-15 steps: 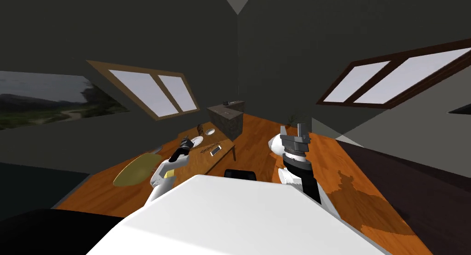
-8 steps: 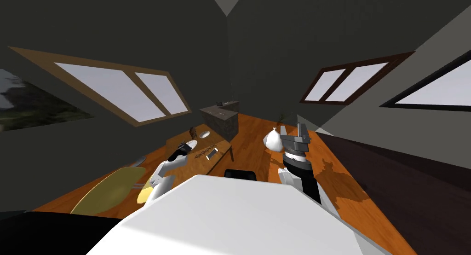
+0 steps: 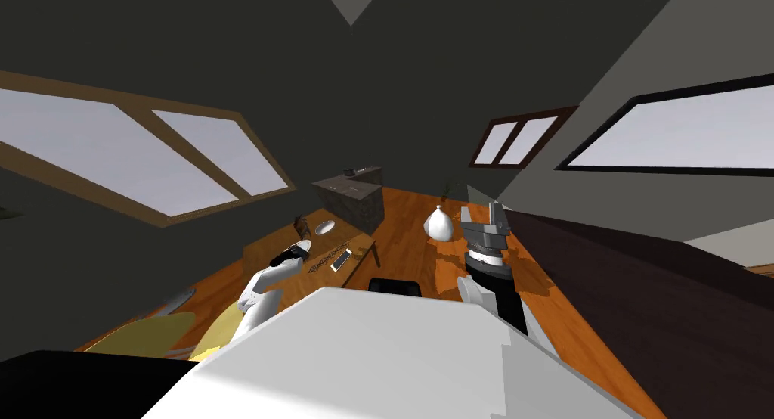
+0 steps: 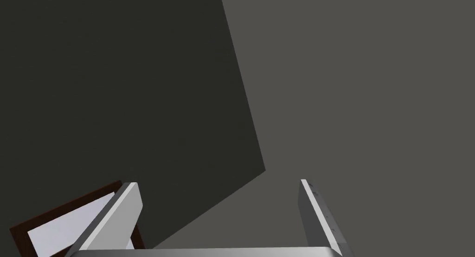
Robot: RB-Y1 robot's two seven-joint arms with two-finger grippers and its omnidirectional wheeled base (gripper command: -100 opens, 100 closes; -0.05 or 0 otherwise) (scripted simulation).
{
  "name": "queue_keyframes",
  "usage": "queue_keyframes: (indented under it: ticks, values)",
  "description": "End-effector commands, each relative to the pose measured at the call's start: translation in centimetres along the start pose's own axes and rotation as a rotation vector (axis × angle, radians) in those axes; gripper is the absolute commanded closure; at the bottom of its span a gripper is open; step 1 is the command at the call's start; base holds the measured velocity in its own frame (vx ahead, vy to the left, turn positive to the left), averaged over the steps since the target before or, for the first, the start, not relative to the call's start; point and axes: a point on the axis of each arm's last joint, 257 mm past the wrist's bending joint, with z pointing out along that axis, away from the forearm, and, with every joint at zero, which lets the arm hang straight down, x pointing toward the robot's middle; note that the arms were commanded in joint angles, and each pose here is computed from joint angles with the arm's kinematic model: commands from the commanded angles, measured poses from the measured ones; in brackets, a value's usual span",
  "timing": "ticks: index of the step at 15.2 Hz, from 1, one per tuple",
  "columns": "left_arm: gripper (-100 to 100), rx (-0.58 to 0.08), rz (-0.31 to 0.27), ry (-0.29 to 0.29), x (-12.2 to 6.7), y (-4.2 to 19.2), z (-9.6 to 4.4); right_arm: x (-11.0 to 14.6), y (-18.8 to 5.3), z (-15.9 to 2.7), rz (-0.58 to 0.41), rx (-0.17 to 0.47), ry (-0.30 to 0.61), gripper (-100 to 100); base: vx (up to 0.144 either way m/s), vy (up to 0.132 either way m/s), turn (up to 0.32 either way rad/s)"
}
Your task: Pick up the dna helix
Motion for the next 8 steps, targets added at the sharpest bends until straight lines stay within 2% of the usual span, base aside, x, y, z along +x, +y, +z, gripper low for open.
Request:
queue_keyframes:
  ticks: [1, 3, 4, 6, 7, 8]
  values:
    - [-100, -0.061, -0.066, -0.067, -2.8, 1.7, 0.5, 0.0, 0.0, 0.0, 0.0, 0.0, 0.0, 0, -0.001, 0.036, -0.348]
    - [-100, -0.086, -0.067, -0.087, -3.5, 2.6, 0.5, 0.0, 0.0, 0.0, 0.0, 0.0, 0.0, 0, -0.002, 0.035, -0.201]
    - [-100, -0.129, -0.115, -0.132, -5.1, 3.7, 0.6, 0.0, 0.0, 0.0, 0.0, 0.0, 0.0, 0, -0.003, 0.025, -0.248]
    - [-100, -0.14, -0.116, -0.141, -5.5, 4.2, 0.6, 0.0, 0.0, 0.0, 0.0, 0.0, 0.0, 0, -0.001, 0.029, -0.182]
    - [-100, -0.181, -0.164, -0.185, -7.1, 5.5, 0.7, 0.0, 0.0, 0.0, 0.0, 0.0, 0.0, 0, 0.001, 0.027, -0.206]
    - [-100, -0.193, -0.164, -0.194, -7.3, 5.8, 0.6, 0.0, 0.0, 0.0, 0.0, 0.0, 0.0, 0, 0.0, 0.035, -0.238]
